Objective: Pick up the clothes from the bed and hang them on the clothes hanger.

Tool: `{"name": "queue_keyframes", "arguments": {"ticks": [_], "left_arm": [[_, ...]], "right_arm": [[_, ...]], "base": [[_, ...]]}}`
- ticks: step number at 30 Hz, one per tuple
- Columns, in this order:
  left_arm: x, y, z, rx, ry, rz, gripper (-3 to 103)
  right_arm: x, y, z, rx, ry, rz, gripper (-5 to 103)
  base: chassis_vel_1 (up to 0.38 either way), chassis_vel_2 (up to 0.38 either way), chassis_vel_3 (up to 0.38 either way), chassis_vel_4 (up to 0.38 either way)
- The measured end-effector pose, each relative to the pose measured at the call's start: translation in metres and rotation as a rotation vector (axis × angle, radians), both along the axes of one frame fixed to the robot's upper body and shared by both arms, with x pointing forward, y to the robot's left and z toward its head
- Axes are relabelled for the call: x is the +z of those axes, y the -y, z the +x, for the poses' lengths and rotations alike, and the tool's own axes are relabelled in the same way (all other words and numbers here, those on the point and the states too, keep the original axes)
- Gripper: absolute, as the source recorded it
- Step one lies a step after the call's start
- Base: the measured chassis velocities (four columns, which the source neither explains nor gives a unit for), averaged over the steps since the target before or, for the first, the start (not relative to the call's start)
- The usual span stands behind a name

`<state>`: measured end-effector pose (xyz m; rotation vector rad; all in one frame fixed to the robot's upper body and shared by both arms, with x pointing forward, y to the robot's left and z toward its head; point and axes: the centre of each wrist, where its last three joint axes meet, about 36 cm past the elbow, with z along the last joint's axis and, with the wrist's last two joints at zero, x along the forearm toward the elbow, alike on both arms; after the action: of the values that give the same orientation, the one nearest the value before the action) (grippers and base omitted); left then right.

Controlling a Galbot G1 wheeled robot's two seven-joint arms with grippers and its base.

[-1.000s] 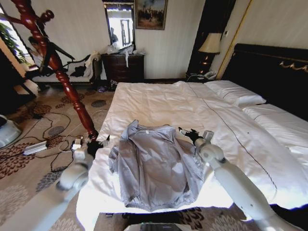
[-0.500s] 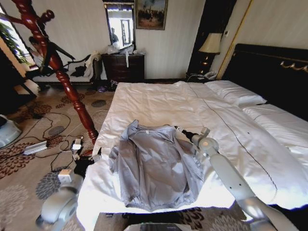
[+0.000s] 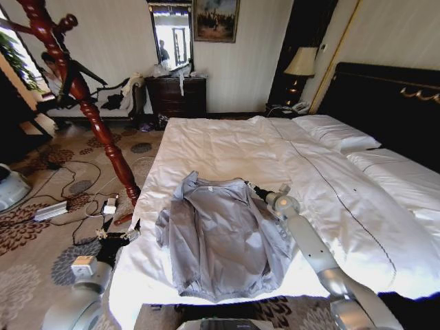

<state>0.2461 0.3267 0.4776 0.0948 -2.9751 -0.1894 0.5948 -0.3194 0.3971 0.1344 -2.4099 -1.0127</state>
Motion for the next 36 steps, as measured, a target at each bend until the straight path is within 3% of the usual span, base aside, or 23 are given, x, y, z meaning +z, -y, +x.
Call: {"name": "queue_keyframes", "arguments": {"ticks": [3,8,15,21,24,26,30,32,33,36], "left_arm": [[0.002,0.0,-0.002,0.001,0.0,0.0,100],[0.002,0.001,-0.003,0.0,-0.002,0.002,100],[0.003,0.002,-0.006,0.014,0.002,-0.013,100],[0.002,0.003,-0.008,0.02,0.001,-0.019,100],[0.002,0.002,-0.009,0.018,0.006,-0.017,100],[0.002,0.002,-0.008,0.018,0.007,-0.017,100],[0.001,0.005,-0.008,0.015,0.009,-0.028,100],[0.001,0.006,-0.008,0.015,0.009,-0.029,100],[0.001,0.006,-0.009,0.018,0.008,-0.03,100],[0.0,0.006,-0.01,0.017,0.006,-0.03,100]], "right_arm": [[-0.005,-0.002,0.002,-0.004,-0.009,0.012,103],[-0.008,-0.007,0.004,-0.007,-0.017,0.047,94],[-0.008,0.003,0.002,-0.021,-0.019,0.035,62],[-0.007,0.007,0.002,-0.027,-0.02,0.039,46],[-0.005,0.003,0.001,-0.019,-0.014,0.042,29],[-0.005,0.0,0.0,-0.017,-0.013,0.046,29],[-0.003,-0.002,0.002,-0.015,-0.009,0.043,8],[-0.003,-0.002,0.002,-0.015,-0.009,0.042,8],[-0.002,-0.002,0.003,-0.013,-0.009,0.039,1],[-0.002,-0.004,0.003,-0.008,-0.006,0.025,1]], "base": [[0.0,0.0,0.0,0.0],[0.0,0.0,0.0,0.0],[0.0,0.0,0.0,0.0],[0.0,0.0,0.0,0.0],[0.0,0.0,0.0,0.0],[0.0,0.0,0.0,0.0],[0.0,0.0,0.0,0.0],[0.0,0.0,0.0,0.0],[0.0,0.0,0.0,0.0],[0.0,0.0,0.0,0.0]]}}
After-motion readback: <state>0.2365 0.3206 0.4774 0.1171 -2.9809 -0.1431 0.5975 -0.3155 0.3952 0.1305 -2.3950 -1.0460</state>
